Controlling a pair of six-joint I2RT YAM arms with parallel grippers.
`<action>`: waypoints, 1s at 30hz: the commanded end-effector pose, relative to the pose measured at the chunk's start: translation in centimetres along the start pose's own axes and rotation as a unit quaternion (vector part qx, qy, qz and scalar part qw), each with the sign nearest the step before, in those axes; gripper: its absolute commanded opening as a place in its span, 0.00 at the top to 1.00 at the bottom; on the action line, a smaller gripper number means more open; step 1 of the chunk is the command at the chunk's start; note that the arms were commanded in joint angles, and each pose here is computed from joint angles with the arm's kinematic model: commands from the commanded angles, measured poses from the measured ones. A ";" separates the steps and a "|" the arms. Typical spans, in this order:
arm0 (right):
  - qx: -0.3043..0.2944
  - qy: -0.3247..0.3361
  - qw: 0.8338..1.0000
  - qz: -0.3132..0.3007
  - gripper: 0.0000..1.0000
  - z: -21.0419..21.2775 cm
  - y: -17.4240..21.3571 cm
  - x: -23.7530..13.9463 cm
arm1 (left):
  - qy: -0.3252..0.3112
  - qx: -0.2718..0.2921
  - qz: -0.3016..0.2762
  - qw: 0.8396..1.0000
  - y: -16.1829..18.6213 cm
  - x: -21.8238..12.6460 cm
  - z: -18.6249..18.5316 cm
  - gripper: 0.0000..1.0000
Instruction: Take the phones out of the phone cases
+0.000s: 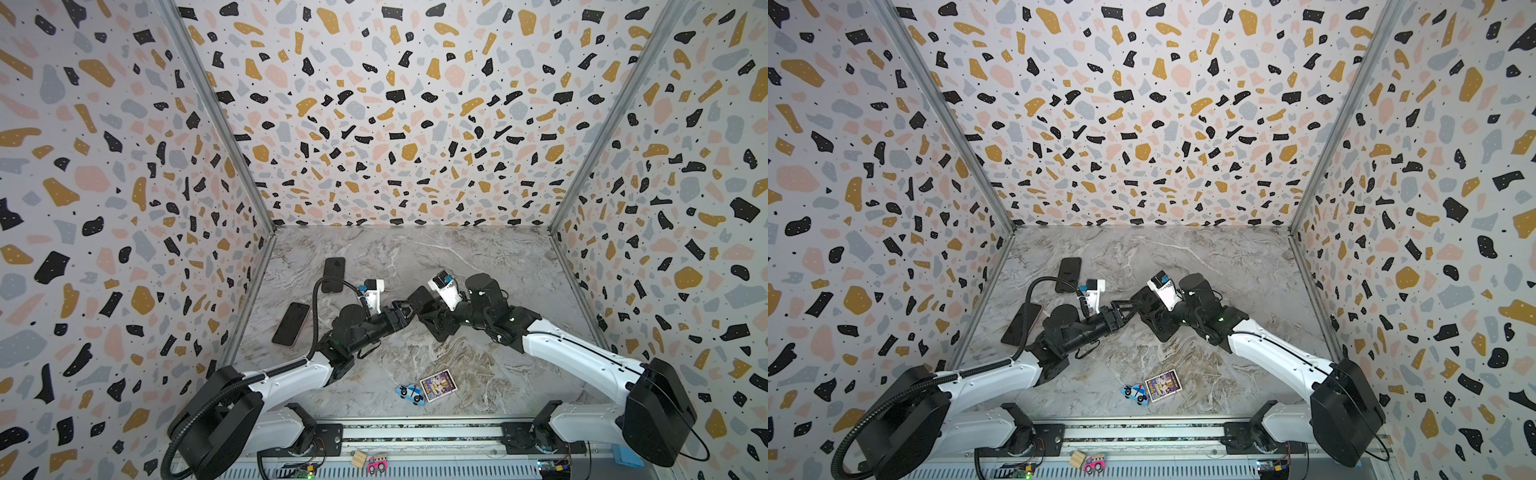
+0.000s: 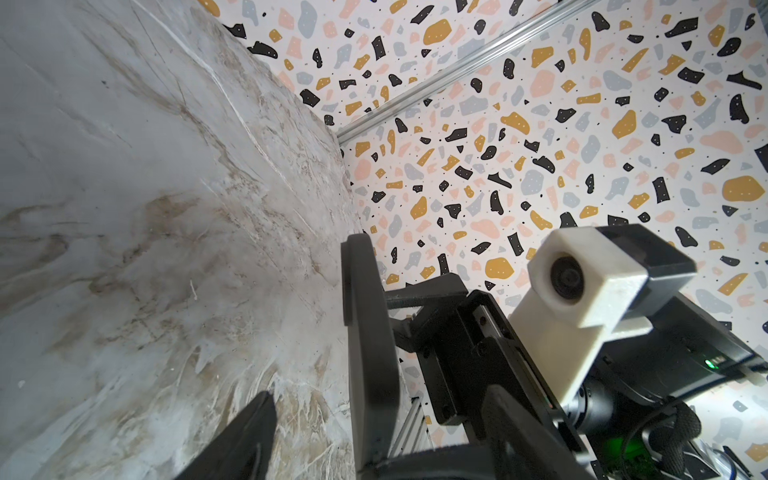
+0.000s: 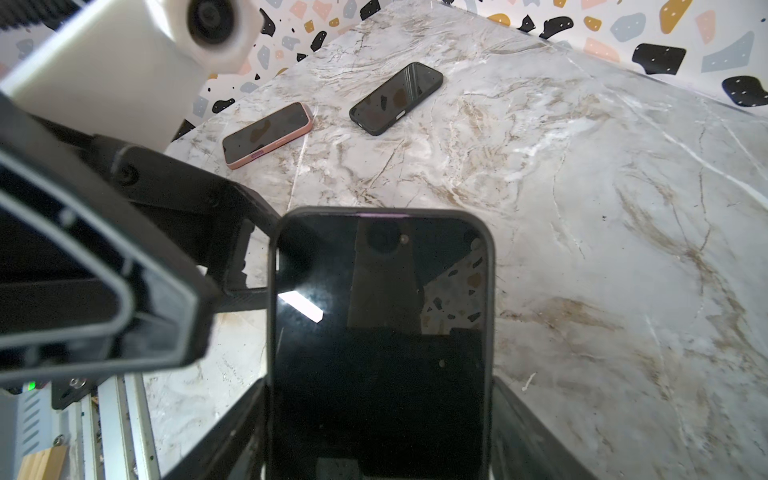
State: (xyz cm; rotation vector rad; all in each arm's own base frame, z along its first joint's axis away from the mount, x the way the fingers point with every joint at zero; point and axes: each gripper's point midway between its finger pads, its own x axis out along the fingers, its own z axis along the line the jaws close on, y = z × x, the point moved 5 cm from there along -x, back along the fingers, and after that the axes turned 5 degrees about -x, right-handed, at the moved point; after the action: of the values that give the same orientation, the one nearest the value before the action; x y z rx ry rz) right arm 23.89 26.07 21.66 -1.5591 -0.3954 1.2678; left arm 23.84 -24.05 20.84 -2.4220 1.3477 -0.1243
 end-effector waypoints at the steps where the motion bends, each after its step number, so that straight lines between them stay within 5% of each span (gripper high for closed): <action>1: -0.032 -0.012 0.998 -0.055 0.71 1.0 -3.7 -1.5 | 0.037 0.011 -0.005 0.999 -0.3 0.3 -1.6 0.29; 25: -0.046 -0.028 0.997 -0.049 0.71 1.8 -2.9 -1.3 | 0.045 -0.005 0.008 0.999 0.2 0.6 -0.9 0.91; 30: -0.037 -0.025 0.997 -0.069 0.39 2.0 -2.3 -1.9 | 0.067 -0.004 -0.007 0.998 -0.3 0.2 -2.1 1.00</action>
State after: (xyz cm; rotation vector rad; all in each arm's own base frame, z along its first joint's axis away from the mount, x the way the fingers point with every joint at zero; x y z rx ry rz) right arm 23.31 26.31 21.54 -1.6147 -0.4432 1.2661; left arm 24.13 -24.69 19.97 -2.4566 1.3912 -0.0884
